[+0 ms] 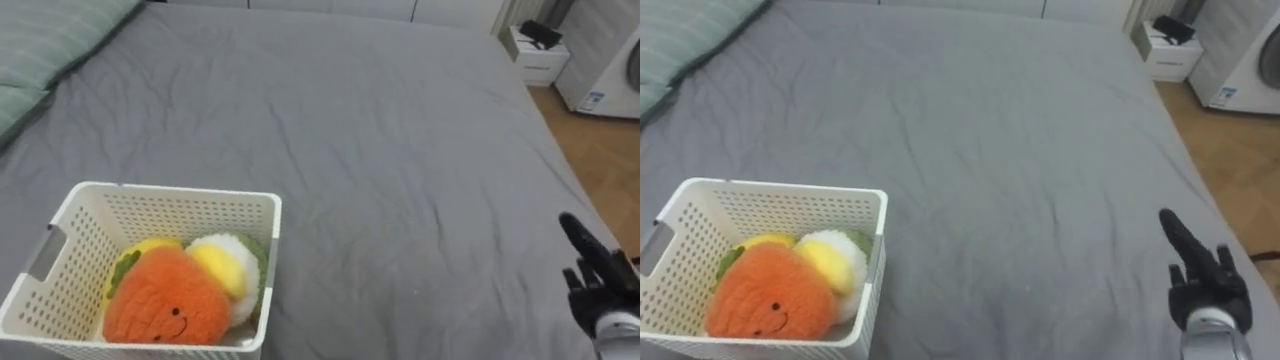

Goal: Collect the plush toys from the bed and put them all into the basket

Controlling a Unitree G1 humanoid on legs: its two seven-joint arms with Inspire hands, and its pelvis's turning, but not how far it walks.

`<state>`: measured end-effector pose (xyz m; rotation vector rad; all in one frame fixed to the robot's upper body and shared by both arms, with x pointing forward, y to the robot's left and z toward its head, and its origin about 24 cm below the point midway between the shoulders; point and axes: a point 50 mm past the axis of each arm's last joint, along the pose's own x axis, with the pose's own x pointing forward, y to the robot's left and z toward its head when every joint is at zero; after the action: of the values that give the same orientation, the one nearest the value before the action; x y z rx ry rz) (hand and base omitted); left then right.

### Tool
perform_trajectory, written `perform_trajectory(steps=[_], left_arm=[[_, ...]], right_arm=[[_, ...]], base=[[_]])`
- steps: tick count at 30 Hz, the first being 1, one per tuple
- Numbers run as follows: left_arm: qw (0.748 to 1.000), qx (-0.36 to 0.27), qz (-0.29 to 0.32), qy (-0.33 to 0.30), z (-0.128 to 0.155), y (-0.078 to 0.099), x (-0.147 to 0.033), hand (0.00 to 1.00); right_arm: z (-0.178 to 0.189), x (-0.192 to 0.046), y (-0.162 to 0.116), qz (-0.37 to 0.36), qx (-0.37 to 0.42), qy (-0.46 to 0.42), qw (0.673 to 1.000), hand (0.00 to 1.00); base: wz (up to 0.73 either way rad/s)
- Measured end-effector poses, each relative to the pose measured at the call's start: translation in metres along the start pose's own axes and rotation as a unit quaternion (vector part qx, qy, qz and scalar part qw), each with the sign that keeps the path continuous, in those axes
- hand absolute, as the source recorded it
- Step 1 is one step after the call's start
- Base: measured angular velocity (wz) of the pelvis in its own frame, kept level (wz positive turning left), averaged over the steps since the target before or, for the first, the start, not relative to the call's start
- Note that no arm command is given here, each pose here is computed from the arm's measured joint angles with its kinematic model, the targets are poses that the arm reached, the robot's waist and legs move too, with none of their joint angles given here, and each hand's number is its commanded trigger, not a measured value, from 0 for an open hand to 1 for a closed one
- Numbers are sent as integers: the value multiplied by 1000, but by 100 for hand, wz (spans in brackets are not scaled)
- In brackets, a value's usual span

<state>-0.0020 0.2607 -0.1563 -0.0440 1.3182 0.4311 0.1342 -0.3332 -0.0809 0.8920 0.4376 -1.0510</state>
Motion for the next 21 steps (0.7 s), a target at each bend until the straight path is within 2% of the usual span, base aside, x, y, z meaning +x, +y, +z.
perform_trajectory(steps=[1, 3, 4, 6, 9, 12, 15, 19, 21], left_arm=[[1000, 0, 0, -1, 0, 0, 0, 0], [1000, 0, -1, 0, 2, -2, 1, 0], [1000, 0, -2, 1, 2, -2, 1, 0], [1000, -1, -4, 0, 4, -4, 2, 0], [1000, -1, -3, 15, -1, -5, 2, 0], [1000, -2, 0, 27, -7, -4, 2, 0], [999, -4, -2, 36, -11, -6, 2, 0], [999, 1, -5, 41, -12, -7, 3, 0], [999, 6, -6, 39, -11, -7, 3, 0]], right_arm=[[-3, 0, -12, -20, -4, 6, 1000, 0], [-18, -3, -61, -106, -31, 38, 993, 0], [-23, -5, -72, -128, -36, 47, 990, 0], [-38, -18, -113, -205, -46, 77, 975, 0], [-55, -36, -145, -257, -102, 116, 954, 0], [-66, -52, -169, -293, -150, 152, 932, 0], [-72, -60, -179, -296, -202, 180, 916, 0], [-79, -64, -183, -251, -321, 234, 883, 0], [-84, -66, -183, -214, -418, 273, 840, 0]], base=[[-14], [-11], [-11], [-17], [-27], [-17], [-13], [-3], [-13]])
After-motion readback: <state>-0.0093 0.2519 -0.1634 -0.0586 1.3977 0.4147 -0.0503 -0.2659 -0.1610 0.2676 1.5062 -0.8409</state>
